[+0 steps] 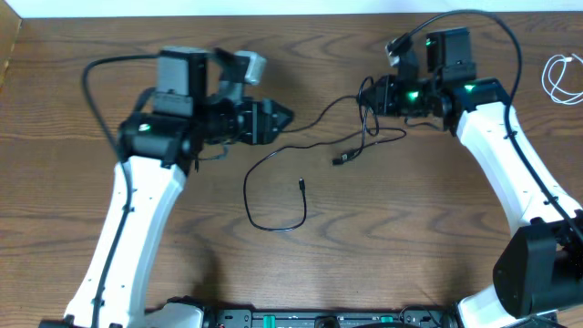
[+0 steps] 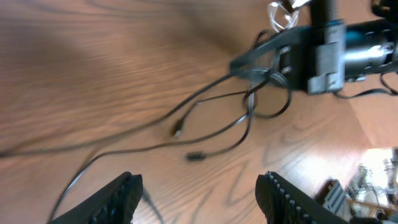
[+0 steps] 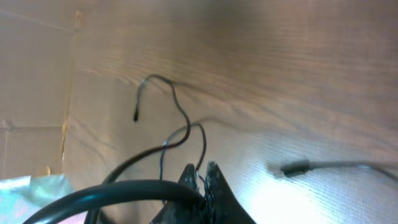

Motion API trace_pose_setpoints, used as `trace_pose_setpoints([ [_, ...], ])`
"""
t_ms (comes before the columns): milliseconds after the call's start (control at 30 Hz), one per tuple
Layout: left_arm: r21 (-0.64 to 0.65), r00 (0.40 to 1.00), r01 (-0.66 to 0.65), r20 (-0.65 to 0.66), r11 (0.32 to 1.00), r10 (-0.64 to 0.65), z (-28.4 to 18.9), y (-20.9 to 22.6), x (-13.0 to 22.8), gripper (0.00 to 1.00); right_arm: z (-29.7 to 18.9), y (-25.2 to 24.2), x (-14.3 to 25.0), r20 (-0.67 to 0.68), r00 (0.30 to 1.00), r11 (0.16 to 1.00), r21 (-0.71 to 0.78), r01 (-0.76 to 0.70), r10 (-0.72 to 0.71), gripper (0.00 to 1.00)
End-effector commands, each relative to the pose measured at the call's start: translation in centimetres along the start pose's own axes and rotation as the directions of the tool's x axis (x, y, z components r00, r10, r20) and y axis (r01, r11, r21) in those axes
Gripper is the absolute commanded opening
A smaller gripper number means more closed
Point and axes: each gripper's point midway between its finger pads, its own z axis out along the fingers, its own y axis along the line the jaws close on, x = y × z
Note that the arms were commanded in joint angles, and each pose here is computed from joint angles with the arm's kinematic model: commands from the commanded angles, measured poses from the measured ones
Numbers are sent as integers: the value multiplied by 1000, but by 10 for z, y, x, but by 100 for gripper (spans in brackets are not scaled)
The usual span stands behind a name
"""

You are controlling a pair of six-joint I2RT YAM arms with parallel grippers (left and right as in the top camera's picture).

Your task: Untangle cables

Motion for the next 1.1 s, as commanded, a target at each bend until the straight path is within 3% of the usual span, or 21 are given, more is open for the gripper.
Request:
trace_pose_setpoints([
  [0, 71, 999, -30, -11, 997, 31, 20, -17, -4, 63, 0, -15, 6, 8, 989, 982, 123, -145, 145, 1],
  [167, 115, 1000, 21, -13, 993, -20, 50, -28, -11, 64, 2, -8, 11, -19, 989, 985, 96, -145, 147, 1],
  [367, 153, 985, 173, -29, 973, -170, 87, -33, -18, 63, 2, -9, 13, -24, 988, 984, 100, -149, 152, 1],
  [500, 169, 973, 230, -45, 958, -225, 104, -38, -18, 57, 2, -9, 13, -24, 988, 983, 100, -152, 155, 1],
  [1067, 196, 985, 170, -42, 966, -165, 122, -63, -14, 39, -9, 9, -8, -7, 973, 970, -79, -231, 231, 1],
])
